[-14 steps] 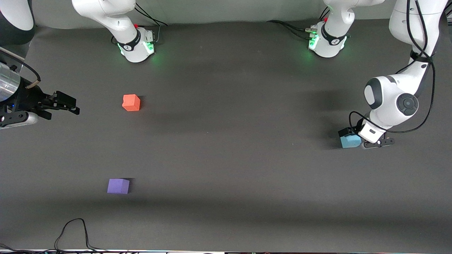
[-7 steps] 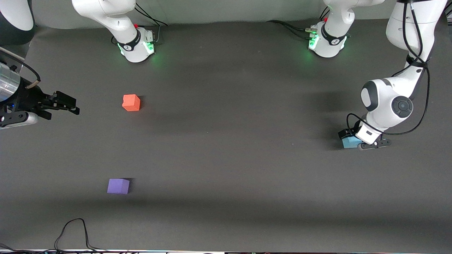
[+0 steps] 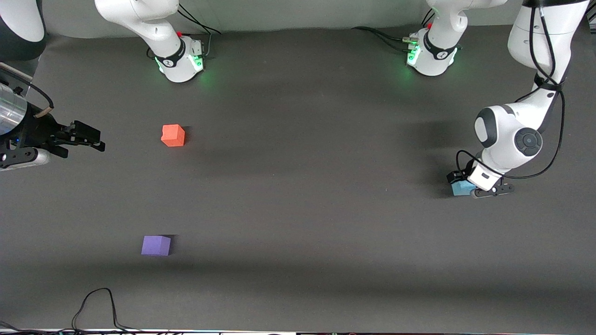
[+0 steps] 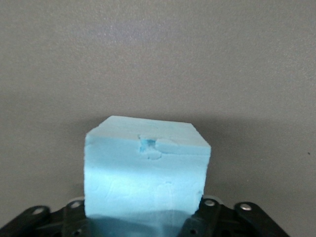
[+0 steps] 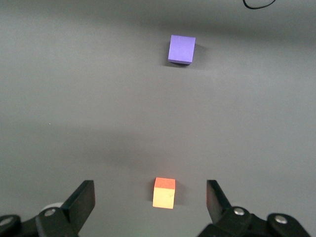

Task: Place blue block between orange and purple blocks
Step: 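Close the left gripper on the light blue block and lift it, then carry the blue block toward the table middle and release it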

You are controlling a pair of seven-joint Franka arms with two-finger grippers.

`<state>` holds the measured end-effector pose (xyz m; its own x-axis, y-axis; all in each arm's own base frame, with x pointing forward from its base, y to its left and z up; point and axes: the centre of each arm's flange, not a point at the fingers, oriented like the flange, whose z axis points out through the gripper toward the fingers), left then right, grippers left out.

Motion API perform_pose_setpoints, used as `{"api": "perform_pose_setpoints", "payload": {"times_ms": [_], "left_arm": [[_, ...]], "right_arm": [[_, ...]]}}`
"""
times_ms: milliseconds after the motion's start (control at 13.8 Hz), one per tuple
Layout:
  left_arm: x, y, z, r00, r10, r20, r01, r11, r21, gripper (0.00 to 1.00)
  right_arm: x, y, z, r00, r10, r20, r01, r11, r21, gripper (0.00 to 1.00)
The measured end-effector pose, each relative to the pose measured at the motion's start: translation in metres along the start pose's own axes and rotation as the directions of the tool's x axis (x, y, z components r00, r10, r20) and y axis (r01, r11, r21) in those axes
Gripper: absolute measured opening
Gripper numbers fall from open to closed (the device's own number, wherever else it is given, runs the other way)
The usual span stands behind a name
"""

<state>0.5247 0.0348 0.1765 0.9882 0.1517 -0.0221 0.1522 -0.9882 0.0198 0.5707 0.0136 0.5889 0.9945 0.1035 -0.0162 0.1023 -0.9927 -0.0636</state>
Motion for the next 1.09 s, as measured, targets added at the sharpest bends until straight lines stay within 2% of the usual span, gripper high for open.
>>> {"api": "perform_pose_setpoints", "payload": {"times_ms": [145,289,651,796,940,1085], "left_arm": [[0.003,0.001,-0.008,1.0,0.003,-0.01,-0.003,1.0,-0.003,0.59],[0.009,0.005,-0.039,1.0,0.007,0.008,-0.007,1.0,-0.015,0.56],[0.015,0.01,-0.214,0.994,0.027,0.107,-0.021,0.998,-0.062,0.53],[0.017,0.004,-0.271,0.994,0.024,0.106,-0.017,0.997,-0.071,0.53],[0.021,0.0,-0.287,0.995,0.019,0.101,-0.011,0.997,-0.073,0.53],[0.022,0.018,-0.279,0.993,0.002,0.116,0.006,0.998,-0.067,0.53]], "right_arm": [[0.0,0.001,0.001,1.0,0.001,0.001,-0.001,1.0,0.0,1.0],[0.0,0.002,0.001,1.0,0.003,0.002,-0.003,1.0,0.0,1.0],[0.0,0.003,0.004,1.0,0.006,0.007,-0.006,1.0,0.0,1.0],[0.001,0.004,0.005,1.0,0.007,0.009,-0.007,1.0,0.0,1.0],[0.001,0.004,0.006,1.0,0.008,0.011,-0.008,1.0,0.0,1.0],[0.0,0.008,0.007,1.0,0.014,0.021,-0.014,1.0,0.001,1.0]]}}
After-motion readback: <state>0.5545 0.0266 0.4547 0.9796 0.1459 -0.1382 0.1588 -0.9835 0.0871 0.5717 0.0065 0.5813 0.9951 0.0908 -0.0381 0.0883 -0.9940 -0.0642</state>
